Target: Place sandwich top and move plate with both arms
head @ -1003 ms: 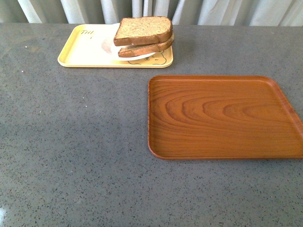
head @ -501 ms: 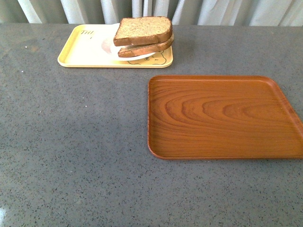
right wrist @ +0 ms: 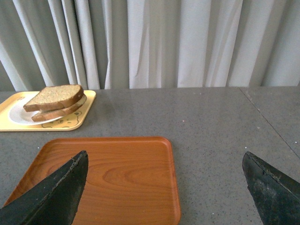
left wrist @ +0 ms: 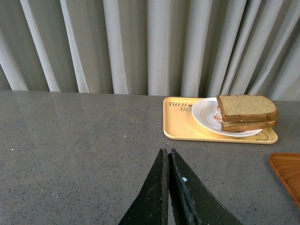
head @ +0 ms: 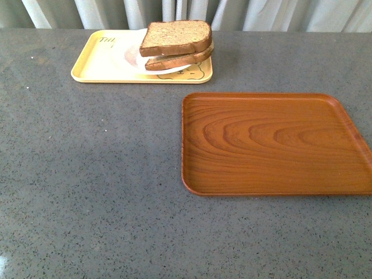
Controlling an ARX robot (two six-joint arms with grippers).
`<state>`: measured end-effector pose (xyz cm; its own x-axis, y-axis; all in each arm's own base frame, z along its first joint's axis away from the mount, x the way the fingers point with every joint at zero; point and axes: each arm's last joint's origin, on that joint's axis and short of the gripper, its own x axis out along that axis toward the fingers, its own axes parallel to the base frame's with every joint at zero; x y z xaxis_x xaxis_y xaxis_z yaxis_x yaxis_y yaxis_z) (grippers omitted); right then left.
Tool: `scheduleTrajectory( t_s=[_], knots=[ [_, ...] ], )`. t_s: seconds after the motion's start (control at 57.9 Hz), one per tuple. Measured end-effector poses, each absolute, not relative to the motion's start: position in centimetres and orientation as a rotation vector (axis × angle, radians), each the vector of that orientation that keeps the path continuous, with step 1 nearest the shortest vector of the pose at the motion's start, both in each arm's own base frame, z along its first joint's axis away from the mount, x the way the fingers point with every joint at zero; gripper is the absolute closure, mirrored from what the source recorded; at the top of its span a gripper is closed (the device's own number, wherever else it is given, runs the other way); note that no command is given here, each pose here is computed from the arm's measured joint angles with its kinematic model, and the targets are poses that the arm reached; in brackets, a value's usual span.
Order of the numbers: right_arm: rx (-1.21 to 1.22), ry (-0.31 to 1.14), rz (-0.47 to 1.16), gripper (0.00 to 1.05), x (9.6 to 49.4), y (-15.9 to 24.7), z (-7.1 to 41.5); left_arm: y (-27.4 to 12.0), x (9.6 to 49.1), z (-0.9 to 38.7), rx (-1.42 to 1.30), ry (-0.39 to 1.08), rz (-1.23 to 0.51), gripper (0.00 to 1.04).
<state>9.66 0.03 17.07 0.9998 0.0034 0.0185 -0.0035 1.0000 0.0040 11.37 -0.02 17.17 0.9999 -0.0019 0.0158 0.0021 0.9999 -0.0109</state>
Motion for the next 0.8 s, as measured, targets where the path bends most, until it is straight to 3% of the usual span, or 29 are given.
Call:
scheduleTrajectory(
  t_s=[0.795],
  knots=[
    [0.004,-0.018,0.003,0.09,9.7,0.0,17.1,0.0,9.8,16.8,-0.01,0.001,-0.001,1.03]
  ],
)
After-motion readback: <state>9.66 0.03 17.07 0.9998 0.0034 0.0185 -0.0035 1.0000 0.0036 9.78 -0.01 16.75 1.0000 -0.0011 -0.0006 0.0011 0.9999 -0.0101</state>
